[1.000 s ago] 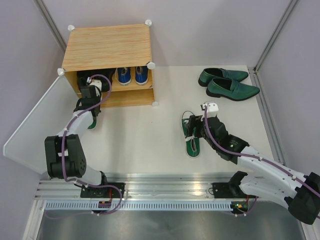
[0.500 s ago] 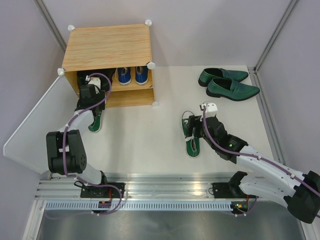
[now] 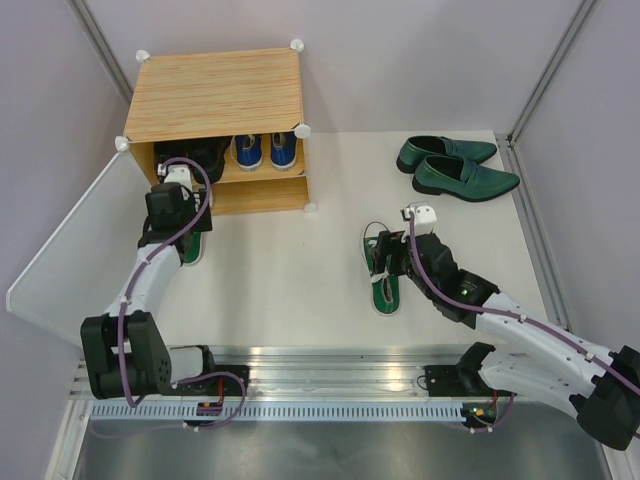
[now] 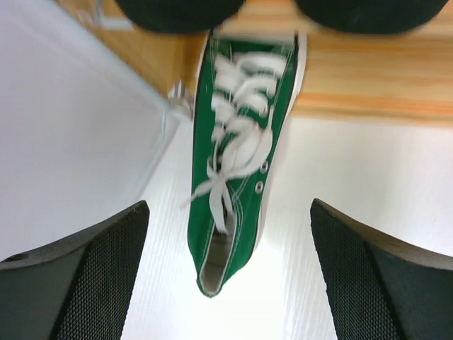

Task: Place and organize the shoes in the shoe cabinet
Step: Place the shoe in the shoe cabinet.

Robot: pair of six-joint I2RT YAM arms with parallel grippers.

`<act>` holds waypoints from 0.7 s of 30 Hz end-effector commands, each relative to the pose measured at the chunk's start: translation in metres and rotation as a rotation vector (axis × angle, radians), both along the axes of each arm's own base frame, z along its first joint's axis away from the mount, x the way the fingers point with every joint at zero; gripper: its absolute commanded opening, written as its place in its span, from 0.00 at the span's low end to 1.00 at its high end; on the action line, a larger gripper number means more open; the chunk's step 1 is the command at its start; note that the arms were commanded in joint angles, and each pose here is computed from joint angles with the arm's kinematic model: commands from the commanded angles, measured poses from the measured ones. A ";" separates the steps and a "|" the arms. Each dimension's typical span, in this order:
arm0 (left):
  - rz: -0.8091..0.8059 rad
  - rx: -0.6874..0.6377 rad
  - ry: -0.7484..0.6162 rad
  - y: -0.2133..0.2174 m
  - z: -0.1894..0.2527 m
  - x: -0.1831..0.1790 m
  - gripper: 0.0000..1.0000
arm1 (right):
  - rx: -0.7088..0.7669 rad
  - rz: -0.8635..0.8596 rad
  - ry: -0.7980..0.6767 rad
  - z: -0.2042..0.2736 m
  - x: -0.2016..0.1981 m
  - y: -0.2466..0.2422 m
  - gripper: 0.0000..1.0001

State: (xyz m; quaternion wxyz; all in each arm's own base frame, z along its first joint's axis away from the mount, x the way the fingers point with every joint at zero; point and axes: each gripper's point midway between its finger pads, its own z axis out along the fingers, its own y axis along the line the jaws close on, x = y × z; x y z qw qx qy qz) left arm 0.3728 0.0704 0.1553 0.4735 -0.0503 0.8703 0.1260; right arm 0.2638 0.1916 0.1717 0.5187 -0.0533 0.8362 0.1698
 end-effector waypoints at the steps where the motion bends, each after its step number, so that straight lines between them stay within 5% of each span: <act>1: 0.045 -0.072 0.141 0.000 -0.046 -0.034 0.96 | 0.052 0.012 -0.044 0.018 0.000 0.002 0.79; 10: 0.046 -0.170 0.218 -0.002 -0.079 -0.045 0.89 | 0.077 0.016 -0.066 0.026 -0.004 0.000 0.79; 13: 0.053 -0.158 0.209 0.001 -0.078 -0.041 0.79 | 0.081 0.021 -0.066 0.026 -0.005 0.001 0.79; 17: 0.050 -0.160 0.220 0.002 -0.081 -0.039 0.51 | 0.082 0.021 -0.067 0.027 -0.004 0.001 0.80; 21: 0.050 -0.164 0.234 0.001 -0.083 -0.040 0.42 | 0.081 0.015 -0.071 0.027 -0.004 0.000 0.79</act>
